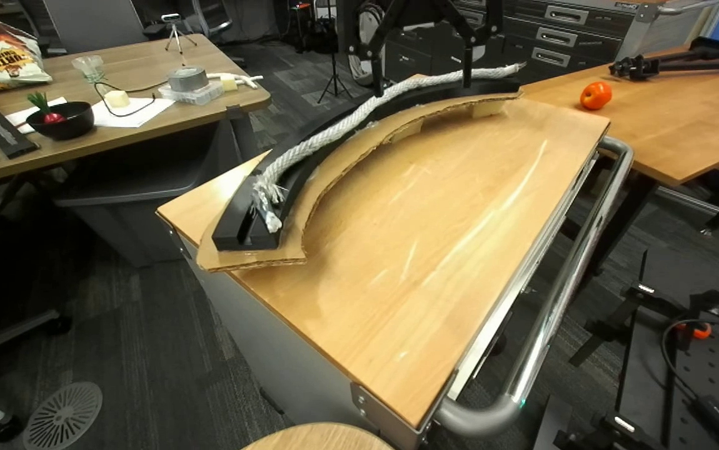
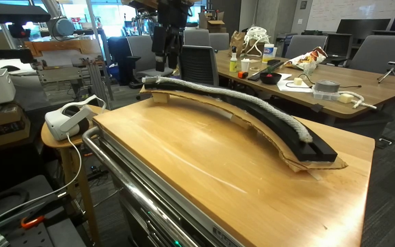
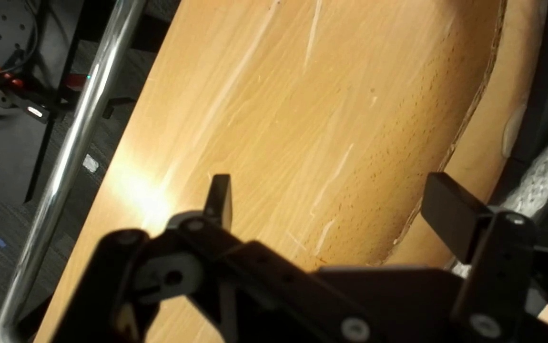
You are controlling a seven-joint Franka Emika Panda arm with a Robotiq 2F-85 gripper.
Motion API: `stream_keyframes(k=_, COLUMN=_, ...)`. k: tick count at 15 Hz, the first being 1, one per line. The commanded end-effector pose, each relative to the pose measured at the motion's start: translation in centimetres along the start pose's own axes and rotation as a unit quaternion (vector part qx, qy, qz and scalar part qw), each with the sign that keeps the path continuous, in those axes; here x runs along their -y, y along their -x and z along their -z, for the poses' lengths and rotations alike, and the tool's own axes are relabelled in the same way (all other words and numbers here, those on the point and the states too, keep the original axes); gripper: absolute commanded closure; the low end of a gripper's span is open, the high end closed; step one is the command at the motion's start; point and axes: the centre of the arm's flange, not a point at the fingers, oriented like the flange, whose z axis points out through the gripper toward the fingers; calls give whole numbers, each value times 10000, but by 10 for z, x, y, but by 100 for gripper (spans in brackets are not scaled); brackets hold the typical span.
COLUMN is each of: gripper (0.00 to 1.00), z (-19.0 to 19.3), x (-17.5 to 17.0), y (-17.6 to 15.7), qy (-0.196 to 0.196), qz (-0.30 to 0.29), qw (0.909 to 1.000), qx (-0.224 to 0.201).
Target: Put the white rope on the cardboard
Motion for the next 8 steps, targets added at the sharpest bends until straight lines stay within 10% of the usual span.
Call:
stream_keyframes(k=1, gripper=0, z=1, x=13, y=-2, qy=-592, qz=-607, qw=9962, qx=-199)
stream_keyframes(k=8, gripper=0, z=3, x=36, y=-16, qy=-1156, qz=-1090, qw=9859, qx=-524)
